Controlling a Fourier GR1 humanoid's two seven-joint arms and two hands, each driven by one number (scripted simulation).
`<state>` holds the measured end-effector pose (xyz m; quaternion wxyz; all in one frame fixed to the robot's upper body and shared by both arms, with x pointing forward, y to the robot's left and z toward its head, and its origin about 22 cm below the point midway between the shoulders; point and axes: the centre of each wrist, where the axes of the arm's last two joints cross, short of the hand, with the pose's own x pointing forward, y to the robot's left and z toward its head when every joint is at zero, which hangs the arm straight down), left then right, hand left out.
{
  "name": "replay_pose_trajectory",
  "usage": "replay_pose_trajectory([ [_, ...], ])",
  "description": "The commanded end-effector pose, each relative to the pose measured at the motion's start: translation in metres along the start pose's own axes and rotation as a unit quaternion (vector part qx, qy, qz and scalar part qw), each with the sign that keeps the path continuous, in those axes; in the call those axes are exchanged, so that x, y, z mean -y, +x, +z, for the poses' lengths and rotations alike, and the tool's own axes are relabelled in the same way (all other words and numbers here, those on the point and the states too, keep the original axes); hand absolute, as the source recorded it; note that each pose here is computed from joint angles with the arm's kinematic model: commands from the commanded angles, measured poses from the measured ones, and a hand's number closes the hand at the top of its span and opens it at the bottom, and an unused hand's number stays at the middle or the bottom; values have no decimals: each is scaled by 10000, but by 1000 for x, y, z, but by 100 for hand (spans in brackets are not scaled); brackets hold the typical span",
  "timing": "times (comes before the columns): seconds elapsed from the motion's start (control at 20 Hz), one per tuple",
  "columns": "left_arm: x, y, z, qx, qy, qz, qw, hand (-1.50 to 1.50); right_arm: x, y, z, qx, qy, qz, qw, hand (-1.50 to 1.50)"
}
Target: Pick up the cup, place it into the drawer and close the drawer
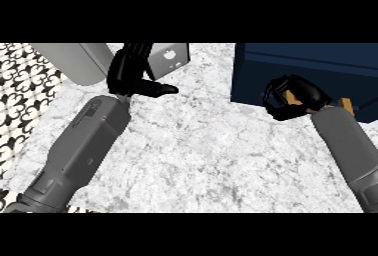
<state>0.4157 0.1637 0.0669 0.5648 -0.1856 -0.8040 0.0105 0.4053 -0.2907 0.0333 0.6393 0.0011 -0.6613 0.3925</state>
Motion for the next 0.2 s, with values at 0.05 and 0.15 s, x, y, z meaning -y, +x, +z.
replay_pose_trajectory([
  [0.05,0,0,3,2,-131,112,9999,-150,84,58,0,23,-1255,679,9898,150],
  [0.15,-4,-1,5,-15,-100,96,9999,-150,87,53,7,27,-1225,635,9904,150],
])
